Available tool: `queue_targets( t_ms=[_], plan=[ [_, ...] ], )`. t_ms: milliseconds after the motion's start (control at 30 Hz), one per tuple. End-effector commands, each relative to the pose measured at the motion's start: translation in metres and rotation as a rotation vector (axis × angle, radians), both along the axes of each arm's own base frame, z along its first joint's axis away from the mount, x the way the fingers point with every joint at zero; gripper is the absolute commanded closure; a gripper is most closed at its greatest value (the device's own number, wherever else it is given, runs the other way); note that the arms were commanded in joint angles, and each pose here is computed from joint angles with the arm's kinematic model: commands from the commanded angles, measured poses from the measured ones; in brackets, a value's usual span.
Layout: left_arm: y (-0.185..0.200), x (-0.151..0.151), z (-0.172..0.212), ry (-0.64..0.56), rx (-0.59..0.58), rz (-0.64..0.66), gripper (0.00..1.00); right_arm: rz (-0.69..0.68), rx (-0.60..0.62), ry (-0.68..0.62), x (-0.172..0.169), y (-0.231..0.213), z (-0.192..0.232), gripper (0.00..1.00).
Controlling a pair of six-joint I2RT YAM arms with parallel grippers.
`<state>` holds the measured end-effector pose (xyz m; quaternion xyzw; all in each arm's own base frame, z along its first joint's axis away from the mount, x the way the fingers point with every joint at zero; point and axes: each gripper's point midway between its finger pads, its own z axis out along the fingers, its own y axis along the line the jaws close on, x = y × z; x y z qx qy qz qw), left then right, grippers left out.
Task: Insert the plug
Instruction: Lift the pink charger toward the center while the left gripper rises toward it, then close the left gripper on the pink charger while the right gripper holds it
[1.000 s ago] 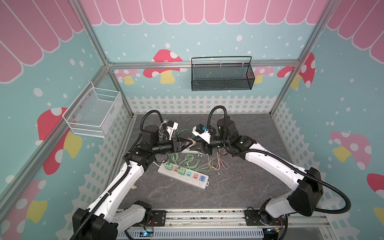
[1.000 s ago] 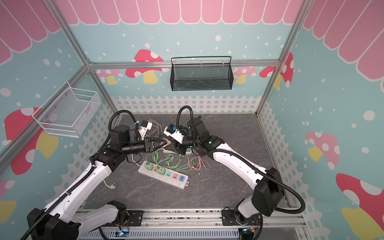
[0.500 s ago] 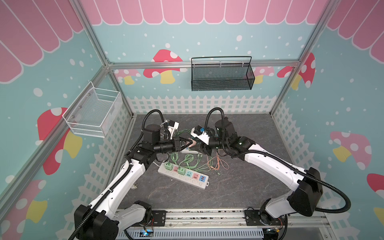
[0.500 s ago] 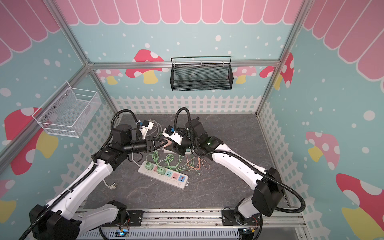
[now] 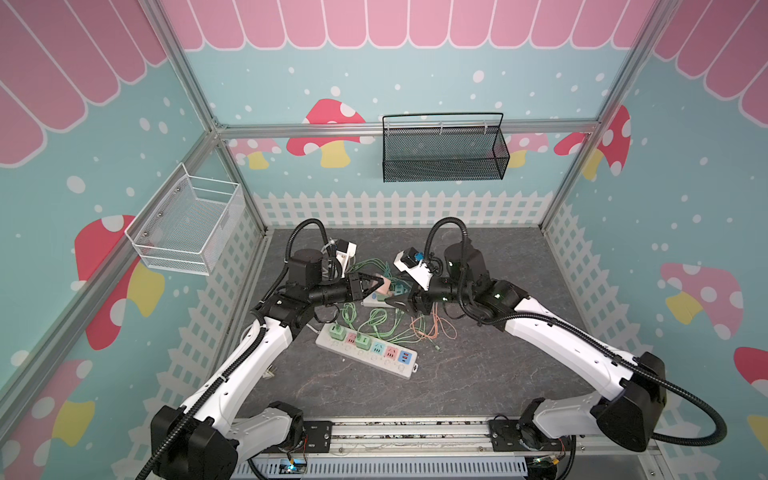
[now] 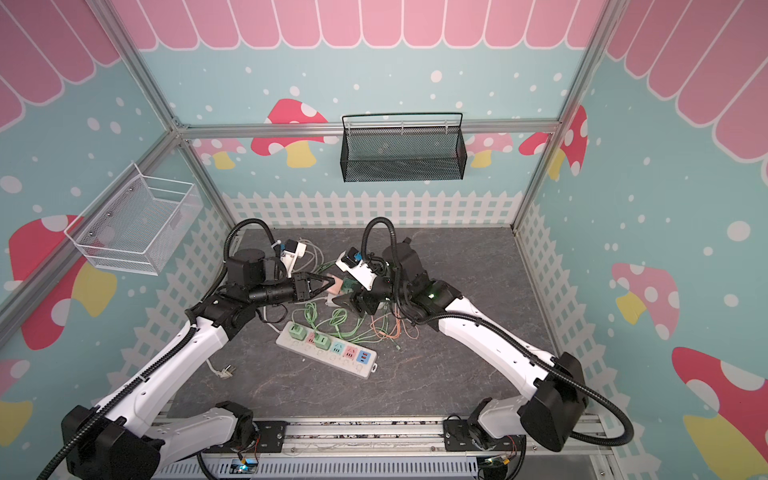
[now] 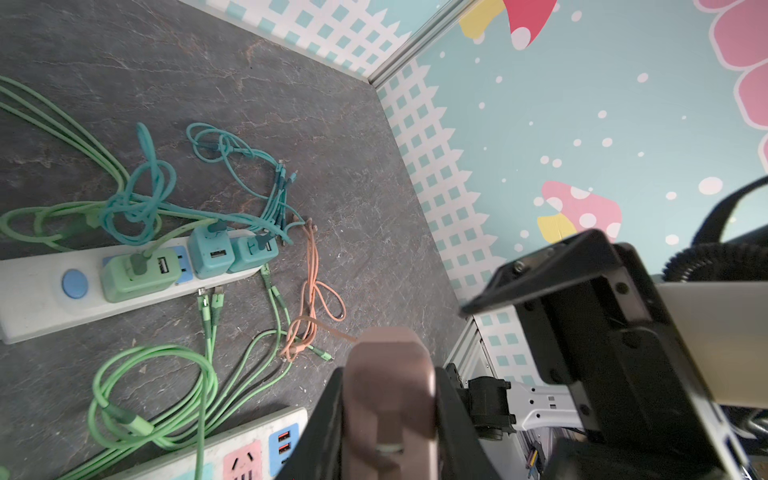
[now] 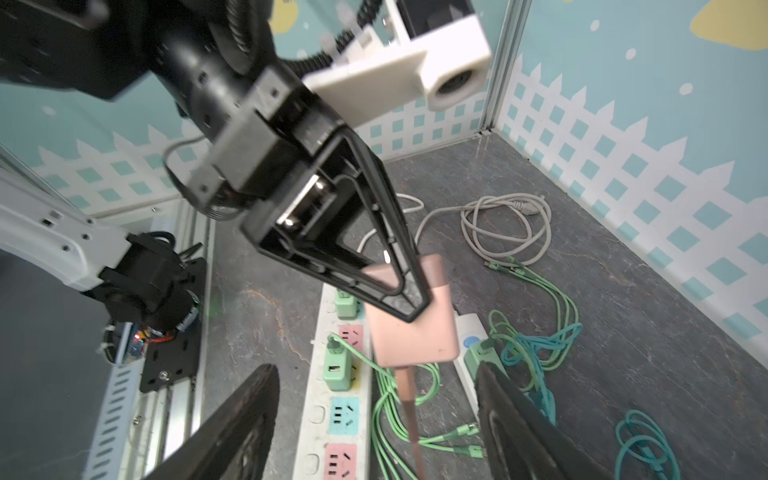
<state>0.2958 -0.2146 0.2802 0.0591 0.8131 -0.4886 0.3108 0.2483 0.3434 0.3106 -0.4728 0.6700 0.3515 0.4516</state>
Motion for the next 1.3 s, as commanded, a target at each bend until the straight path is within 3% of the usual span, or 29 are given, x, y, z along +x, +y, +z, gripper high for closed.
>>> queue_targets(
  t_ms=[0,233,400,733,1133,1267],
  plan=[
    [0.0,0.01,0.007,-0.088,-0.012,0.029,1.0,0.076,0.092,0.088,-0.024,0.001,0.003,0.21],
    [0.003,0.011,0.038,-0.241,-0.128,0.071,1.0,0.122,0.241,0.229,-0.045,0.001,-0.004,0.2],
    [0.006,0.005,0.058,-0.338,-0.183,0.083,1.0,0.053,0.274,0.266,-0.032,0.002,-0.01,0.15],
    [0.012,-0.01,0.08,-0.456,-0.268,0.084,1.0,0.019,0.444,0.361,-0.008,0.011,0.002,0.14],
    [0.014,-0.025,0.087,-0.532,-0.341,0.067,1.0,0.046,0.58,0.423,0.013,0.014,0.02,0.22],
    [0.014,-0.029,0.086,-0.55,-0.367,0.059,1.0,0.096,0.622,0.43,0.012,0.017,0.032,0.3]
  ],
)
